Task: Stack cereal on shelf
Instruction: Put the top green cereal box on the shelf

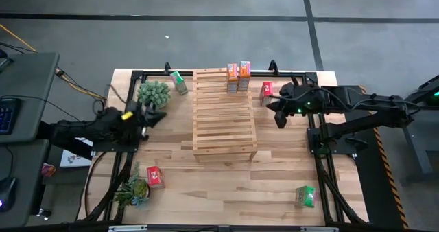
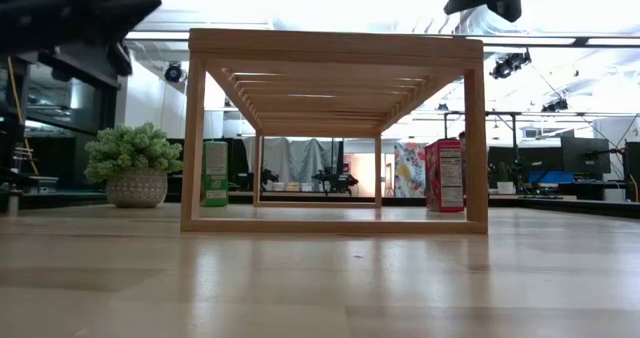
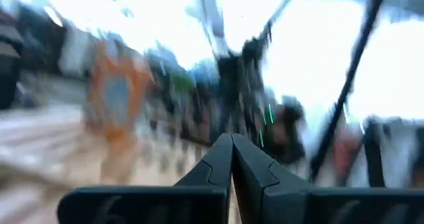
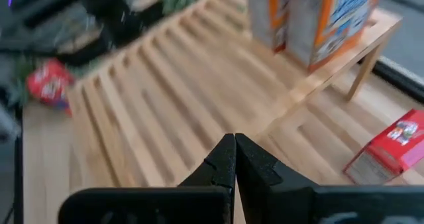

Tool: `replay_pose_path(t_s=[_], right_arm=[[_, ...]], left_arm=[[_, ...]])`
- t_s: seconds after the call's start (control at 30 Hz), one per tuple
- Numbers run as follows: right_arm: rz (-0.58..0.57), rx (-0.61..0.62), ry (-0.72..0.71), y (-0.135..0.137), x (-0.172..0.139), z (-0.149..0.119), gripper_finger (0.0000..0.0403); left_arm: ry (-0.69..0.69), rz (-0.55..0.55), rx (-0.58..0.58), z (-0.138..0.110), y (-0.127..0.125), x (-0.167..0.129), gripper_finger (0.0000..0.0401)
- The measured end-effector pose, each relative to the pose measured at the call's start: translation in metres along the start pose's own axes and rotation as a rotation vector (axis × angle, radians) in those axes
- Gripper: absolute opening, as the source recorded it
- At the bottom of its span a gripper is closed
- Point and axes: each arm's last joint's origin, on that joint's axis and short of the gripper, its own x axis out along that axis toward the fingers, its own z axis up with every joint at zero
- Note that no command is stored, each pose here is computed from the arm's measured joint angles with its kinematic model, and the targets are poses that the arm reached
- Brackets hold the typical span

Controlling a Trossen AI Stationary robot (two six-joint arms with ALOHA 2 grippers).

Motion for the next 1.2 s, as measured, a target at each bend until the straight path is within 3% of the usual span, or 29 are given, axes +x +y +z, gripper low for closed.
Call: replay_pose_path(t_s=[0.07, 0.2, 0.43, 0.63, 0.83, 0.97, 1.07, 1.2], right_arm=[[-0.016, 0.032, -0.043, 0.001, 0.0, 0.003, 0.0001], [-0.046, 0.079, -0.097, 0.001, 0.0, 0.006, 0.0001], [-0.077, 0.092, -0.12, 0.0, 0.0, 0.007, 0.0001], [-0.077, 0.091, -0.12, 0.0, 0.0, 0.007, 0.0001], [-0.081, 0.087, -0.113, 0.0, 0.001, 0.007, 0.0001], [-0.082, 0.083, -0.111, 0.0, 0.001, 0.006, 0.0001], [-0.082, 0.075, -0.109, 0.0, 0.001, 0.006, 0.0001], [-0.084, 0.072, -0.105, -0.001, 0.001, 0.006, 0.0001]], left_arm=[[-0.097, 0.136, -0.068, 0.012, 0.001, 0.002, 0.0004], [-0.041, 0.295, -0.029, 0.035, -0.002, 0.015, 0.0043], [0.211, 0.636, 0.063, 0.083, 0.0, 0.065, 0.0169], [0.503, 0.786, 0.091, 0.103, 0.037, 0.12, 0.0237], [0.627, 1.009, -0.082, 0.109, 0.094, 0.15, 0.0263], [0.597, 1.149, -0.222, 0.103, 0.125, 0.153, 0.0264], [0.544, 1.261, -0.384, 0.093, 0.141, 0.152, 0.0263], [0.549, 1.361, -0.501, 0.078, 0.15, 0.15, 0.0263]])
